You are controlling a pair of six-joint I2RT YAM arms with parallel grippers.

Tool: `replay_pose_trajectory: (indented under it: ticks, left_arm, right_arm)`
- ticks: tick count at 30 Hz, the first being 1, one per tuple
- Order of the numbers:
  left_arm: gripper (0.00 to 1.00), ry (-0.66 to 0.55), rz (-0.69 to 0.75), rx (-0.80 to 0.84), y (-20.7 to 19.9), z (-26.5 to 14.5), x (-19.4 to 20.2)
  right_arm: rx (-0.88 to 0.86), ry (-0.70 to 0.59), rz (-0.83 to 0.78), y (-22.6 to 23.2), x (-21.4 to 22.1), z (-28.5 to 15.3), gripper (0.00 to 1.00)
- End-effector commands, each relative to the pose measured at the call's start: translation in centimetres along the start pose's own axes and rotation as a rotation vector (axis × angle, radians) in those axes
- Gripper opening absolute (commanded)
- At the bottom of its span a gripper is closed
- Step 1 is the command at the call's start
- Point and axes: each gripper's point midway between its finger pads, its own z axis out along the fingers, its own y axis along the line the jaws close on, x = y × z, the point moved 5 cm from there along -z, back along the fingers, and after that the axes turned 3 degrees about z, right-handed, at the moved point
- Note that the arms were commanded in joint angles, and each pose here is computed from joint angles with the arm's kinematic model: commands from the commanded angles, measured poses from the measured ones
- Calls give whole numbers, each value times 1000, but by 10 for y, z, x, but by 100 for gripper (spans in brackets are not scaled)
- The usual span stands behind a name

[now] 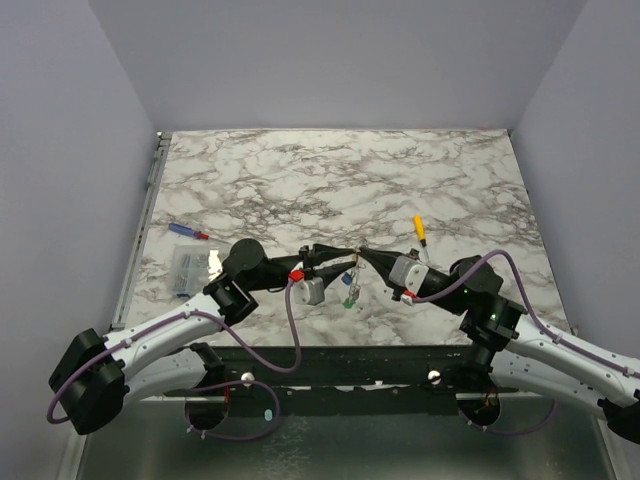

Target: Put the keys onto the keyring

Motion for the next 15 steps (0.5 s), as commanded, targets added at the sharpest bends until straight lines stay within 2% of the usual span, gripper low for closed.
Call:
replay_pose_trajectory:
  ticks: [1,9,15]
  left_arm:
    - [32,-22,21,16,-4,-3,-6]
    - [32,6,21,-40,7,-3,-6]
    - [32,-16,5,-31,6,-1,-9]
  right_arm:
    - [40,-65,-6,-7,-13,-2,1]
    - [42,-66,-7,-7,-13,-5,1]
    - [43,-67,-13,-7,-13,-5,1]
